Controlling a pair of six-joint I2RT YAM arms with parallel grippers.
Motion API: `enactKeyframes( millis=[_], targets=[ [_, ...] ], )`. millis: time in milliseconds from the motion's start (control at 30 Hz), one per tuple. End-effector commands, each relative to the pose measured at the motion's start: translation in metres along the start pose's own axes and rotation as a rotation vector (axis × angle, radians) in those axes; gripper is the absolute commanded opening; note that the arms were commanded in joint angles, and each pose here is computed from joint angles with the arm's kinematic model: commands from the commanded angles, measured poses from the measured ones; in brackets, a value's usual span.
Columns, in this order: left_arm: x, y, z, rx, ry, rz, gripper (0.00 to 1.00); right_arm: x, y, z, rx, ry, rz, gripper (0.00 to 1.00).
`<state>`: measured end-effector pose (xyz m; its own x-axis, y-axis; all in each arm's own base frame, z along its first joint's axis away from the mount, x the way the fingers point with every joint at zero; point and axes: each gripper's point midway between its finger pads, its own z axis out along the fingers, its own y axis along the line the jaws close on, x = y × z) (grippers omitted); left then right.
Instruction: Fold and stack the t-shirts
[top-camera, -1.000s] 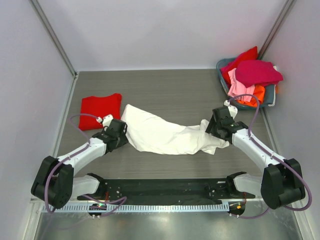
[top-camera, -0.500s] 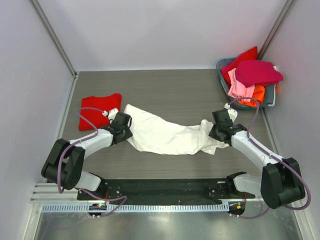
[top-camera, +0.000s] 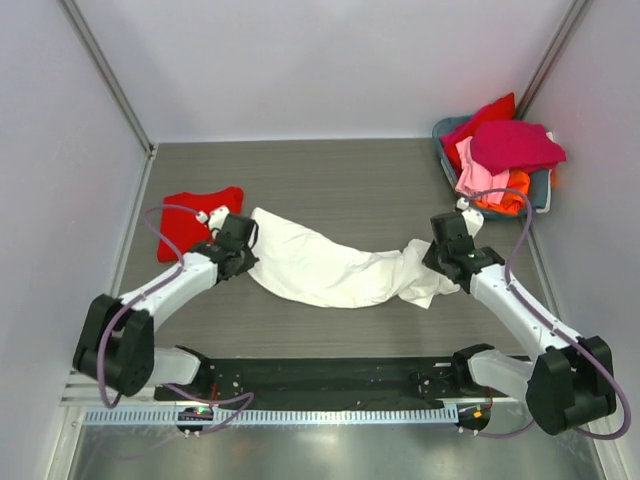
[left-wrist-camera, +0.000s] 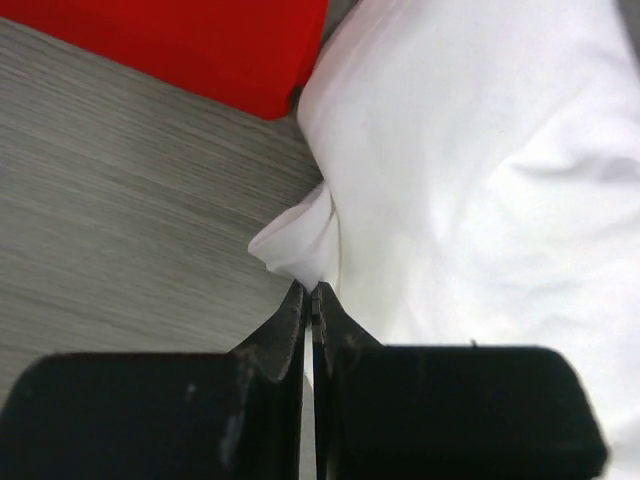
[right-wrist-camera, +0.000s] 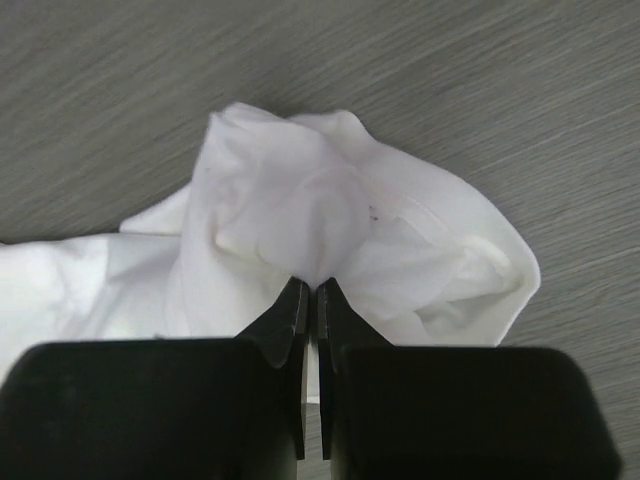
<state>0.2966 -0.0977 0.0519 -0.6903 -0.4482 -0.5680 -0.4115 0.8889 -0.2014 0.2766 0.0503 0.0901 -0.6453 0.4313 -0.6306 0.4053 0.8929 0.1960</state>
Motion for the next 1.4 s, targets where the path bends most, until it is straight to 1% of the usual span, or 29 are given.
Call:
enactKeyframes(
  millis=[0,67,100,167,200,267,333,500,600,700,733,767,800,833,867,900,1000,1100,1133,1233,1300,1367],
  targets=[
    [-0.048,0.003,-0.05,-0.004,-0.132,-0.028,0.0,-0.061,0.009,-0.029,-0.022,-0.179,0.056,0.01],
    [-0.061,0.005,-0.073,0.006,-0.163,-0.045,0.0,-0.077,0.008,-0.038,-0.027,-0.213,0.082,0.01],
    [-0.076,0.002,-0.095,0.05,-0.216,-0.079,0.0,-0.092,0.012,-0.048,-0.046,-0.243,0.095,0.01],
    [-0.084,0.003,-0.115,0.077,-0.244,-0.097,0.0,-0.104,0.013,-0.059,-0.051,-0.263,0.104,0.01],
    [-0.094,0.0,-0.13,0.107,-0.274,-0.116,0.0,-0.115,0.017,-0.069,-0.069,-0.29,0.116,0.01],
    [-0.103,0.004,-0.156,0.148,-0.309,-0.137,0.0,-0.125,0.023,-0.088,-0.115,-0.312,0.124,0.01],
    [-0.114,0.006,-0.185,0.195,-0.352,-0.162,0.0,-0.128,0.029,-0.106,-0.178,-0.324,0.125,0.01],
    [-0.133,0.015,-0.238,0.269,-0.44,-0.205,0.0,-0.133,0.034,-0.148,-0.297,-0.366,0.131,0.01],
    [-0.136,0.023,-0.255,0.28,-0.466,-0.219,0.0,-0.125,0.037,-0.161,-0.353,-0.346,0.122,0.01],
    [-0.135,0.031,-0.254,0.251,-0.469,-0.226,0.0,-0.109,0.043,-0.155,-0.385,-0.281,0.105,0.04],
    [-0.134,0.031,-0.252,0.242,-0.468,-0.228,0.0,-0.104,0.043,-0.151,-0.384,-0.26,0.098,0.1],
    [-0.133,0.032,-0.249,0.232,-0.462,-0.225,0.0,-0.1,0.045,-0.145,-0.384,-0.239,0.093,0.2],
    [-0.13,0.032,-0.24,0.208,-0.448,-0.218,0.0,-0.087,0.049,-0.132,-0.389,-0.174,0.064,0.33],
    [-0.129,0.033,-0.234,0.193,-0.441,-0.214,0.0,-0.08,0.053,-0.126,-0.398,-0.136,0.044,0.48],
    [-0.127,0.032,-0.229,0.18,-0.433,-0.208,0.0,-0.069,0.057,-0.119,-0.416,-0.082,0.021,0.67],
    [-0.122,0.031,-0.214,0.147,-0.409,-0.191,0.0,-0.055,0.061,-0.107,-0.418,-0.009,-0.006,0.7],
    [-0.113,0.034,-0.184,0.067,-0.369,-0.179,0.0,-0.029,0.055,-0.083,-0.375,0.087,-0.005,0.72],
    [-0.101,0.035,-0.152,-0.002,-0.29,-0.18,0.0,-0.008,0.043,-0.065,-0.33,0.13,-0.004,0.71],
    [-0.1,0.037,-0.142,-0.025,-0.273,-0.202,0.0,-0.006,0.039,-0.064,-0.318,0.122,0.004,0.71],
    [-0.099,0.04,-0.127,-0.034,-0.249,-0.253,0.0,0.01,0.026,-0.057,-0.283,0.139,0.014,0.69],
    [-0.1,0.041,-0.12,-0.029,-0.237,-0.282,0.0,0.023,0.014,-0.052,-0.238,0.152,0.055,0.67],
    [-0.103,0.046,-0.113,-0.043,-0.226,-0.313,0.0,0.044,0.002,-0.048,-0.197,0.198,0.084,0.65]
  ],
)
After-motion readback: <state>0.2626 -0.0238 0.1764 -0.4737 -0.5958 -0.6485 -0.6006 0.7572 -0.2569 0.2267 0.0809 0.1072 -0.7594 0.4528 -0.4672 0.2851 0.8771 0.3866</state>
